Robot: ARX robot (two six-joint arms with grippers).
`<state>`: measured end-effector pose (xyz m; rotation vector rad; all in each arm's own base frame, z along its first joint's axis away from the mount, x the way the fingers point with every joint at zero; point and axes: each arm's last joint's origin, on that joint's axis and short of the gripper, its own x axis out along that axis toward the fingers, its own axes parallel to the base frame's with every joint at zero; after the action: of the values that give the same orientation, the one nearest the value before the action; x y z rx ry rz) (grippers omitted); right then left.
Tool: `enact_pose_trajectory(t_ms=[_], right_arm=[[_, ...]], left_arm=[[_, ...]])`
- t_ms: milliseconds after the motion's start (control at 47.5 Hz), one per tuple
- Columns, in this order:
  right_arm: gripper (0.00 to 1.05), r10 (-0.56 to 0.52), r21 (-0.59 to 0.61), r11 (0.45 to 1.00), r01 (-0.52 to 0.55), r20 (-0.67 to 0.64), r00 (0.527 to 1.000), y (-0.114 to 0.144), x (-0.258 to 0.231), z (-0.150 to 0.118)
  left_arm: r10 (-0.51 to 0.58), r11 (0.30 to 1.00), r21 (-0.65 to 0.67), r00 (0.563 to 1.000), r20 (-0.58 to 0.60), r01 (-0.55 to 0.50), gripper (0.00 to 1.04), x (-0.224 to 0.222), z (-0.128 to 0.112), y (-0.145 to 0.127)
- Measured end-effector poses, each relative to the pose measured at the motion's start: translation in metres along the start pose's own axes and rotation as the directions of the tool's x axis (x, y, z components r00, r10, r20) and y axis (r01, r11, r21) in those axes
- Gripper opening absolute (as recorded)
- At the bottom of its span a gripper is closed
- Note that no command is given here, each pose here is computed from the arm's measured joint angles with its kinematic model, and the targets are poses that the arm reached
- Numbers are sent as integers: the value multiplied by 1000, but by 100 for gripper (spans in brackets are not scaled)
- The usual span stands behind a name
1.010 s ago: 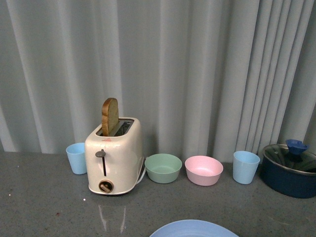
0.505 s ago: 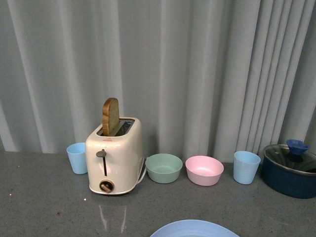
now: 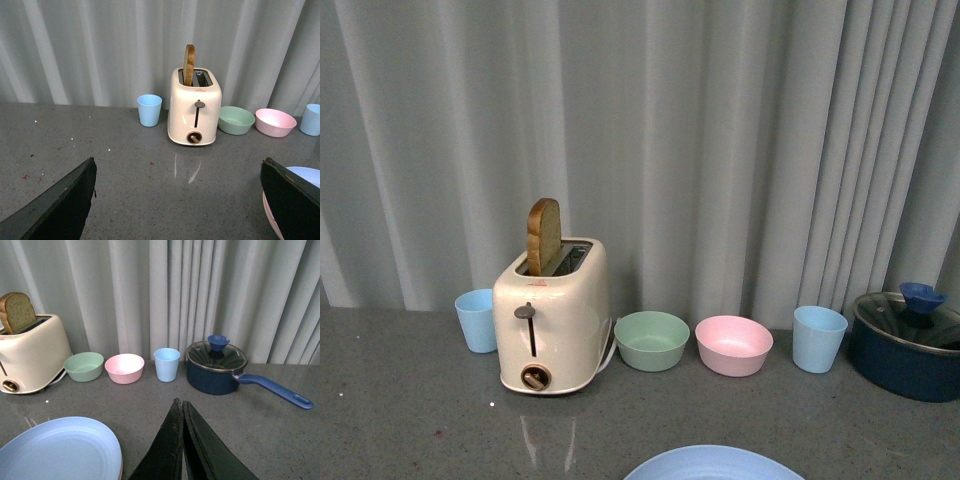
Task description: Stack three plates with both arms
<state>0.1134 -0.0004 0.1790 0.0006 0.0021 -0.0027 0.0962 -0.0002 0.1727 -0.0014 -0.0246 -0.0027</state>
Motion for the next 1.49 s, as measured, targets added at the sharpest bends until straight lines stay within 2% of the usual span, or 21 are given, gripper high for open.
enact_pose_trajectory(t_ms=[379,463,547,863,968,1347,1452,1494], right_arm=[[3,0,0,1000,0,17,1000,0,-6,-10],[3,0,0,1000,0,-26,1000,0,-13,-16],[3,0,0,1000,0,8,1000,0,-16,-13],[3,0,-1,1000,0,3,1000,0,-16,-14],[17,0,-1,1000,0,3,1000,0,-16,-14],[81,0,-1,1000,0,3,1000,0,-16,-14],[97,0,-1,1000,0,3,1000,0,-16,-14],[99,0,0,1000,0,3,1000,0,-16,-14]], left_arm=[[0,1000,0,1000,0,0,98,0,0,0],[0,1000,0,1000,0,0,98,0,0,0],[0,1000,0,1000,0,0,98,0,0,0],[0,1000,0,1000,0,0,98,0,0,0],[0,1000,0,1000,0,0,98,0,0,0],[0,1000,0,1000,0,0,98,0,0,0],[0,1000,0,1000,0,0,98,0,0,0],[0,1000,0,1000,0,0,98,0,0,0]])
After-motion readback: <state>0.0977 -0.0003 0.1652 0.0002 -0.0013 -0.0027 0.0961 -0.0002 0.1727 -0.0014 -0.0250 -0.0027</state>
